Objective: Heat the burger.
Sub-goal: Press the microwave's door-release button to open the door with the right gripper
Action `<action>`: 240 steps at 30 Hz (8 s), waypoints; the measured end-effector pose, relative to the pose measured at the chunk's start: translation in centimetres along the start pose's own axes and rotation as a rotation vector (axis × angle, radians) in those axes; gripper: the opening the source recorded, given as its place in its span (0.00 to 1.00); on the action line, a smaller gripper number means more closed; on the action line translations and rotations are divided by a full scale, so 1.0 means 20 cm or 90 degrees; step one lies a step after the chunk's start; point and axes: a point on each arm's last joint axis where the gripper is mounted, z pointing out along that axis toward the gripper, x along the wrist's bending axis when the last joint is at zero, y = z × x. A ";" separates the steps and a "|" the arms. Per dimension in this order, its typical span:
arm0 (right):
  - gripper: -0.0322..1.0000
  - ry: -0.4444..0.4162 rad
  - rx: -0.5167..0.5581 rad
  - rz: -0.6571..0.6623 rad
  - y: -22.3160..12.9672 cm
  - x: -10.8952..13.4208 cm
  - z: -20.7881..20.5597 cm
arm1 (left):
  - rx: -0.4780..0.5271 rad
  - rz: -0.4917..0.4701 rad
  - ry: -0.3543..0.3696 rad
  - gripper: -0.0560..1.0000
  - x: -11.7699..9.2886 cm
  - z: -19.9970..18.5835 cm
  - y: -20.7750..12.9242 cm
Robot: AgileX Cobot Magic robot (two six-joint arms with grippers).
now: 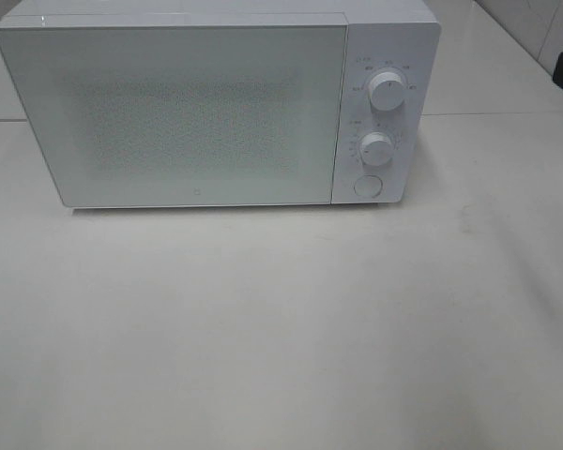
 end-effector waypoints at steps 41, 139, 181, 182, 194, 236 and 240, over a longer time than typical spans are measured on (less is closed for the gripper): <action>0.77 -0.078 -0.014 -0.079 -0.59 0.22 0.33 | 0.000 0.000 0.000 0.98 0.00 0.00 0.00; 0.04 -0.105 -0.004 0.974 -0.75 0.48 0.82 | 0.000 0.000 0.000 0.98 0.00 0.00 0.00; 0.04 -0.116 -0.013 0.987 -0.82 0.43 1.09 | 0.000 0.000 0.000 0.98 0.00 0.00 0.00; 0.04 -0.116 -0.013 0.987 -0.82 0.43 1.09 | 0.000 0.000 0.000 0.98 0.00 0.00 0.00; 0.04 -0.108 -0.015 0.987 -0.81 0.43 1.11 | 0.000 0.000 0.000 0.98 0.00 0.00 0.00; 0.04 -0.126 -0.046 0.971 -0.81 0.47 1.19 | 0.000 0.000 0.000 0.98 0.00 0.00 0.00; 0.04 -0.124 -0.044 0.971 -0.80 0.47 1.19 | 0.000 0.000 0.000 0.98 0.00 0.00 0.00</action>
